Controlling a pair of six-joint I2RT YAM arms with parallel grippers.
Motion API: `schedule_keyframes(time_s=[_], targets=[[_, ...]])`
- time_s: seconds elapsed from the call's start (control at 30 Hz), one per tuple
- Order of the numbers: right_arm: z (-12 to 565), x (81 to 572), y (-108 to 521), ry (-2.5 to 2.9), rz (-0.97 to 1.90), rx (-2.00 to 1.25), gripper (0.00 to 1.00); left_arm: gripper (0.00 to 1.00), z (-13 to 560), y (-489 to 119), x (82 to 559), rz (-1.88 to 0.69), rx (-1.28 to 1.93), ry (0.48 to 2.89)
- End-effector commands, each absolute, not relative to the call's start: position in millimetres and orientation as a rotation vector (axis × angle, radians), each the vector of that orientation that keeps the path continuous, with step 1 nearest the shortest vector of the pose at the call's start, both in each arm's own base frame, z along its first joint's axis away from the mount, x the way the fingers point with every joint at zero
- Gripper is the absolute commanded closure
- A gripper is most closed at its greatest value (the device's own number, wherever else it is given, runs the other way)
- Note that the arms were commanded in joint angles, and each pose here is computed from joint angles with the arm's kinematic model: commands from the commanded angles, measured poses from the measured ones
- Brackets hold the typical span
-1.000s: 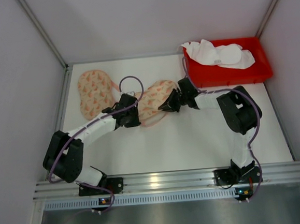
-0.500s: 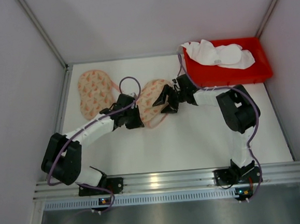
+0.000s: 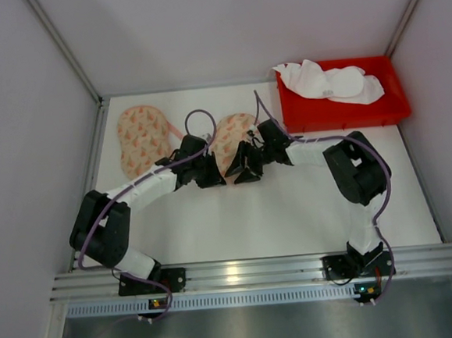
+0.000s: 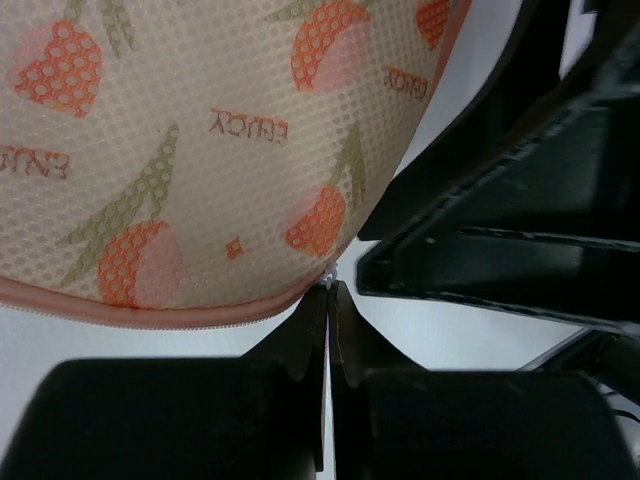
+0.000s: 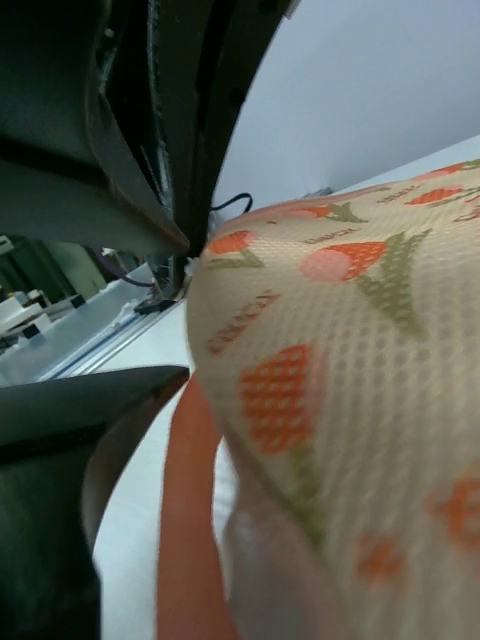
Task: Place the bra in the laundry bag and zip it closed
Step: Zip the laundry bag at the center of the board.
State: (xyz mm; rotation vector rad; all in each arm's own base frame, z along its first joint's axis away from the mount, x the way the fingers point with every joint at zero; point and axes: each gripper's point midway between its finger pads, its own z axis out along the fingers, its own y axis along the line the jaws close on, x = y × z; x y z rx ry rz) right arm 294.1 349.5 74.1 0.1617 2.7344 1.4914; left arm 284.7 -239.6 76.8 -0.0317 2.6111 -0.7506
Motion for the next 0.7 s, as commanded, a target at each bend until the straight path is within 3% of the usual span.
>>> schedule_keyframes(time_s=[0.0,0.03,0.07,0.1,0.17,0.67], targets=[[80.9,297.9,373.8,2.699,1.56,0.056,0.53,1.0,105.7,-246.5,288.3,-0.83,0.006,2.5],[80.9,297.4,376.2,2.703,1.577,0.045,0.6,1.0,105.9,-242.5,283.5,-0.823,0.016,2.494],[76.9,298.5,378.2,2.712,1.579,0.041,0.77,1.0,105.3,-239.8,281.5,-0.816,0.013,2.494],[81.7,303.6,381.0,2.687,1.584,-0.003,0.86,1.0,102.3,-234.5,276.3,-0.793,0.02,2.512],[79.0,301.7,380.6,2.712,1.585,-0.04,1.0,1.0,91.5,-223.1,269.3,-0.724,0.013,2.559],[70.6,325.2,346.6,2.682,1.452,-0.352,1.0,1.0,70.3,-155.1,280.2,-0.56,-0.056,2.622]])
